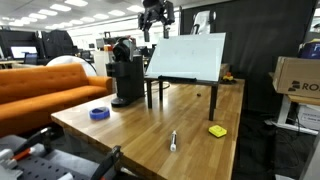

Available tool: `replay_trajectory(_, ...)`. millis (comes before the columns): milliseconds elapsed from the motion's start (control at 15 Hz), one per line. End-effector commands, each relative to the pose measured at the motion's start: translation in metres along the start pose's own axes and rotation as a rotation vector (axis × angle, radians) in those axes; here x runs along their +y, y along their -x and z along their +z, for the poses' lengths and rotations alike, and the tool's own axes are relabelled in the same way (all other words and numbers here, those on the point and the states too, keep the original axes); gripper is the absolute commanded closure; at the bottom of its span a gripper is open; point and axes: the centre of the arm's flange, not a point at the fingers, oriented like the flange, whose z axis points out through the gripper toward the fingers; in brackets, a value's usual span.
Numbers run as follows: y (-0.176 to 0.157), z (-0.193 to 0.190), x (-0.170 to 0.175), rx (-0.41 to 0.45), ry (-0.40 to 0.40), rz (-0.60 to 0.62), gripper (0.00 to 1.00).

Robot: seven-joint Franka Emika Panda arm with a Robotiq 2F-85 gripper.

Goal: Move the yellow sticky notepad to the left side of the table

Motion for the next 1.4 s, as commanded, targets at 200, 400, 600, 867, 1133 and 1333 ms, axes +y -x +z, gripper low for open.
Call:
replay_trajectory(200, -0.044, 0.065, 0.056, -0.053, 0.008, 0.063, 0.00)
replay_trajectory(400, -0.061, 0.089, 0.080, -0.078, 0.018, 0.087, 0.00)
replay_trajectory(600, -0.072, 0.095, 0.086, -0.103, 0.015, 0.116, 0.00)
replay_trajectory(867, -0.067, 0.098, 0.083, -0.087, 0.030, 0.120, 0.00)
replay_trajectory(1133, -0.067, 0.098, 0.083, -0.087, 0.030, 0.120, 0.00)
replay_trajectory(1333, -0.067, 0.098, 0.083, -0.088, 0.030, 0.120, 0.00)
